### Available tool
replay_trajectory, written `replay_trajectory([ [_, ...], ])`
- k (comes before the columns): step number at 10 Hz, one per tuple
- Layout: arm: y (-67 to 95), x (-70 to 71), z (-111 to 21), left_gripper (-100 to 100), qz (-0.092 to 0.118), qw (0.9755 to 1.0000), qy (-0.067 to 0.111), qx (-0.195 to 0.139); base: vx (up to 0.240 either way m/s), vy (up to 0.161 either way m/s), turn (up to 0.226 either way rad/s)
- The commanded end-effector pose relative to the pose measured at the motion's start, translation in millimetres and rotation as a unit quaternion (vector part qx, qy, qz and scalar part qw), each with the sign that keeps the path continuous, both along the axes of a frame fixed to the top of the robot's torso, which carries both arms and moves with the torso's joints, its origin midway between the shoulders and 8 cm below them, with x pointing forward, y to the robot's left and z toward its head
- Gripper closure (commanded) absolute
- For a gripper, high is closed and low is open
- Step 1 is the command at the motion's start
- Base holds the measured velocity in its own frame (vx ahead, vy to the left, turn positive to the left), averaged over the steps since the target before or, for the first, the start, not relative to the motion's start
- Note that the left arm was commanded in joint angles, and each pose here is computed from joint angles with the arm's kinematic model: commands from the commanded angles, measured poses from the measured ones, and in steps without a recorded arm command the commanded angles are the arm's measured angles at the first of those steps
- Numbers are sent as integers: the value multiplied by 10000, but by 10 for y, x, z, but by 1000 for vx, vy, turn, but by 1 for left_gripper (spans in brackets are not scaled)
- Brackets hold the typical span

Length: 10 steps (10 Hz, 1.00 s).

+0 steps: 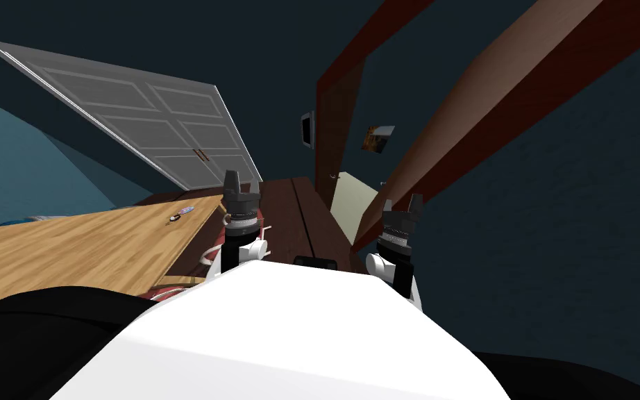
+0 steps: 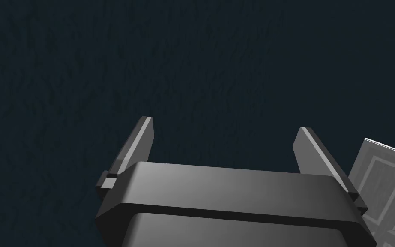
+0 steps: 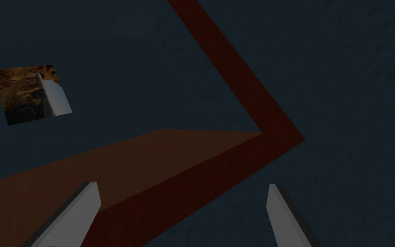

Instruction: Push the door open

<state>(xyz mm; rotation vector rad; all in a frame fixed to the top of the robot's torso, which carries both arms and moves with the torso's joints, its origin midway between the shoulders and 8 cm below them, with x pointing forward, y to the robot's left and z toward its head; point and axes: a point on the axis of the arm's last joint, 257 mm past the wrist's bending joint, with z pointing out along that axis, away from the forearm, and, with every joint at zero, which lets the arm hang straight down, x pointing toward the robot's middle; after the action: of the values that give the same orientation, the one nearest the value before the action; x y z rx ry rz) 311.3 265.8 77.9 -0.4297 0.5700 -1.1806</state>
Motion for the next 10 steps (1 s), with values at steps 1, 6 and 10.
replay_trajectory([
  [1, -29, 69, -81, -100, -85, 9999, 77, -18, 157, 55, -59],
  [6, -107, 247, -300, -100, -294, 9991, 281, -87, 107, 18, -62],
  [10, -203, 437, -557, -100, -516, 9972, 518, -174, 137, 37, -75],
])
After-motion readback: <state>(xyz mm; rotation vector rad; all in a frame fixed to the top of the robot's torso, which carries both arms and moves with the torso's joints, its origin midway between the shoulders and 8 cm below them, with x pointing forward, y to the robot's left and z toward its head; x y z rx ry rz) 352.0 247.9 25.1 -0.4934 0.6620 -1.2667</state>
